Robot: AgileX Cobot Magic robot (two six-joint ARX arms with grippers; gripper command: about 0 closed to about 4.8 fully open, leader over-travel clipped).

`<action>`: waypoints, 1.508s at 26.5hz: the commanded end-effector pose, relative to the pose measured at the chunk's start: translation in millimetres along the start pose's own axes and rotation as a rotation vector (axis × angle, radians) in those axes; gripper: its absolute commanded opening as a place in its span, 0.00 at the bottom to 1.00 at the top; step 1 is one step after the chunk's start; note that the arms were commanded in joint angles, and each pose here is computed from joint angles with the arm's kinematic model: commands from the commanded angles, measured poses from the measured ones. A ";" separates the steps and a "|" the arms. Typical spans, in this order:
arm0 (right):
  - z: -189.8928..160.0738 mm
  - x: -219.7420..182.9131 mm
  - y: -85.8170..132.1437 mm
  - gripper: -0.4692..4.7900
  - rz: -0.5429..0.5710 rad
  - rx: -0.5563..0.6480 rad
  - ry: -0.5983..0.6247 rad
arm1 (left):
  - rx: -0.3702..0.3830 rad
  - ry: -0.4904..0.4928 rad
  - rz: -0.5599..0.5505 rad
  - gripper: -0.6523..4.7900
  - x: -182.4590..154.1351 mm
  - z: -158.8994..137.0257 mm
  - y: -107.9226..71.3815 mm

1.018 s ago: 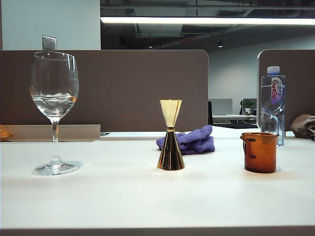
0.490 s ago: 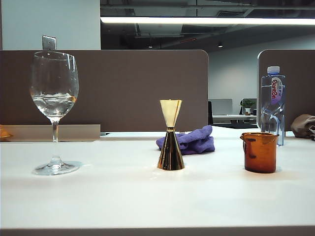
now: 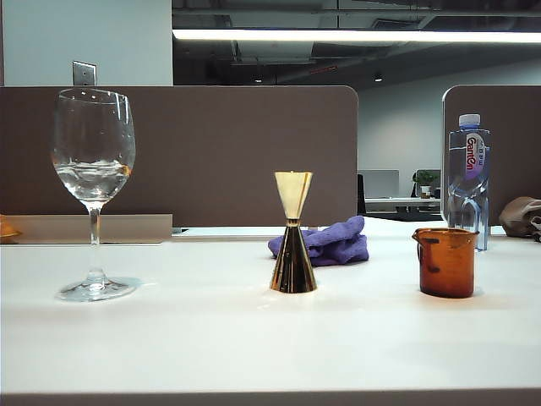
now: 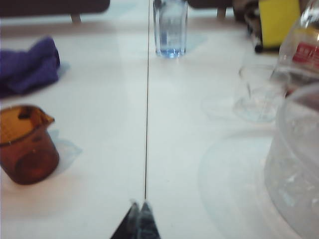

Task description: Pick up the small amber measuring cup and pour the water in it into the jigger, then pick up the jigger and pour the water in it into the wine glass.

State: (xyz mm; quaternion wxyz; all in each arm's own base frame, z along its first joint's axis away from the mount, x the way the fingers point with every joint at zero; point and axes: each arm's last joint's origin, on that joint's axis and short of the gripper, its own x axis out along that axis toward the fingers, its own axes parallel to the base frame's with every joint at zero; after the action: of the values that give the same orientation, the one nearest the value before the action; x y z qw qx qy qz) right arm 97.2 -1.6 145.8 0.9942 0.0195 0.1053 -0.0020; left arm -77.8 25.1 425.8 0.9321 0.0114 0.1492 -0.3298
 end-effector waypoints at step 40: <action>-1.8 0.6 0.2 0.09 0.005 0.002 0.001 | 0.340 -0.339 0.046 0.12 104.2 16.2 29.2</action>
State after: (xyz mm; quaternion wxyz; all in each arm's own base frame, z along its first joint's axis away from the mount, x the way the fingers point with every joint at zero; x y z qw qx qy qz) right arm 97.0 -1.3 146.1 0.9945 0.0194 0.1033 -0.0006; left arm 13.8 -14.3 408.4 0.9379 0.1012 -0.0149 -0.3316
